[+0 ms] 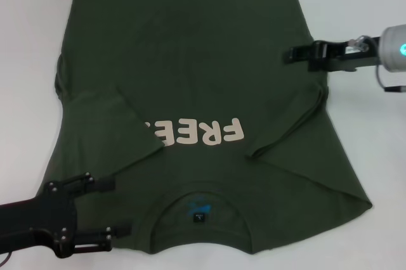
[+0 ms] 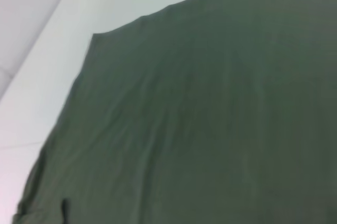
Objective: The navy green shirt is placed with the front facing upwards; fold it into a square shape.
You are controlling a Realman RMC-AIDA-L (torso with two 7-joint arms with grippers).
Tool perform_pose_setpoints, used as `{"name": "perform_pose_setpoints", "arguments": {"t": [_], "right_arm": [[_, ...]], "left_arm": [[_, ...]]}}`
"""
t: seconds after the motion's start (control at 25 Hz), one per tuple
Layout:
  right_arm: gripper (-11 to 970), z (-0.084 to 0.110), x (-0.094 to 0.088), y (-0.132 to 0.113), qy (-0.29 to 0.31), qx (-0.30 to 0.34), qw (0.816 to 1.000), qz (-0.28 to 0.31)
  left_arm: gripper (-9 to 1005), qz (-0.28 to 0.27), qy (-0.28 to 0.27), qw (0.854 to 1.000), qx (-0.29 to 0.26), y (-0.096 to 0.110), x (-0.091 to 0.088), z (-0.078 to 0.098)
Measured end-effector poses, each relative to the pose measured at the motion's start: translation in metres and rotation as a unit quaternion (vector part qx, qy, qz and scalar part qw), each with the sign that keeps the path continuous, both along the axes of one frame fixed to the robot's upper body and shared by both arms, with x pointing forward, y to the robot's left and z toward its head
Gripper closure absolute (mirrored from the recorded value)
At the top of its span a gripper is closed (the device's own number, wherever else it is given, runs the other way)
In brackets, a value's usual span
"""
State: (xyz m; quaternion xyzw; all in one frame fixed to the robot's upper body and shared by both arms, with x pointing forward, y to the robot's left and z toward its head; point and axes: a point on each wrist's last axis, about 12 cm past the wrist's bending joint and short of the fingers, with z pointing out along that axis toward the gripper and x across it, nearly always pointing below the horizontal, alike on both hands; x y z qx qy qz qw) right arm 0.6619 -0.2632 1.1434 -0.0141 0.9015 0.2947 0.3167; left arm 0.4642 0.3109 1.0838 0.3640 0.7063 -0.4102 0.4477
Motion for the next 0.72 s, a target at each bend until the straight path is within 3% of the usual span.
{"name": "perform_pose_setpoints", "arguments": {"t": [0.28,0.72], "right_arm": [[190,0.013,0.002,-0.027,0.060,-0.060,0.996,-0.008],[191,-0.006,-0.001,-0.013,0.070,-0.112,0.991,-0.011]], "left_arm": [[86,-0.001,0.001,1.000,0.001,0.001,0.000,0.001],[86,-0.002,-0.001,1.000,0.000,0.000,0.003,0.002]]}}
